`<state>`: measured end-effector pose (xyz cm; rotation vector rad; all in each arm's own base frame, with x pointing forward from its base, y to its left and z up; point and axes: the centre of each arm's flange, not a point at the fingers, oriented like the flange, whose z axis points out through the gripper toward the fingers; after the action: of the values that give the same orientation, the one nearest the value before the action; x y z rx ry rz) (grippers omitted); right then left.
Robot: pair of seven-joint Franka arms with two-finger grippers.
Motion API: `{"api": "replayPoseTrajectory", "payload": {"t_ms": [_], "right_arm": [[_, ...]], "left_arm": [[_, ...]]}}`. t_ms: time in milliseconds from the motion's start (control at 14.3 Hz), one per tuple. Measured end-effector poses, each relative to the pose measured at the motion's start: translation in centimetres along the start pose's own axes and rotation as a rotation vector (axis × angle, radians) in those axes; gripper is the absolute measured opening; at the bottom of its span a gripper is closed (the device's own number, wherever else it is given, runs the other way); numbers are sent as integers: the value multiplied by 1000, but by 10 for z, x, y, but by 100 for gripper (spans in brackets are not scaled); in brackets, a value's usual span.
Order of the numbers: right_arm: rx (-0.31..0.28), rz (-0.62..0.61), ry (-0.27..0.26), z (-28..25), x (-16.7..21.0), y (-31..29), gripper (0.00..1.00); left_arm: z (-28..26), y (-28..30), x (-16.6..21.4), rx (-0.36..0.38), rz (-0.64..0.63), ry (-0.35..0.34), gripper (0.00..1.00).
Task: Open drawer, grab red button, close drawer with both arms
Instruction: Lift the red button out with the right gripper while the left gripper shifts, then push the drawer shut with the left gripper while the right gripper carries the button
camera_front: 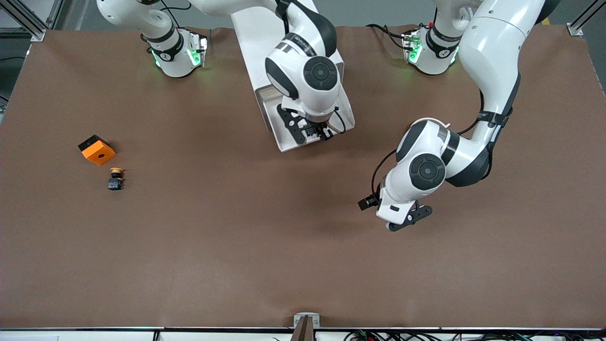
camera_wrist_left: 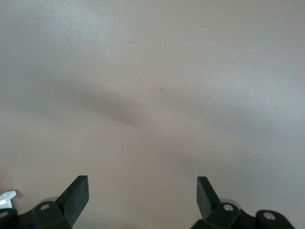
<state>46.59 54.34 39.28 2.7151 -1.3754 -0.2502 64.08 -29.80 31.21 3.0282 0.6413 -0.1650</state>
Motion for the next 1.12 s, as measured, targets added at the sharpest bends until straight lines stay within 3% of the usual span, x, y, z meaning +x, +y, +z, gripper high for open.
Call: {"api": "replayPoseTrajectory", "payload": {"t_ms": [280,420,701,1121], "right_arm": [[-25,-348,-18,-59,58,14,45],[-10,-479,-21,-86,94,22,45],[10,-654,7,-117,171,43,45],[42,-809,-7,-92,286,116,45]], "left_arm": [[0,0,0,-1,0,0,100],[0,0,0,-1,0,1,100],[1,6,-7,-3,14,-1,100],[8,40,-52,7,34,-8,100]]}}
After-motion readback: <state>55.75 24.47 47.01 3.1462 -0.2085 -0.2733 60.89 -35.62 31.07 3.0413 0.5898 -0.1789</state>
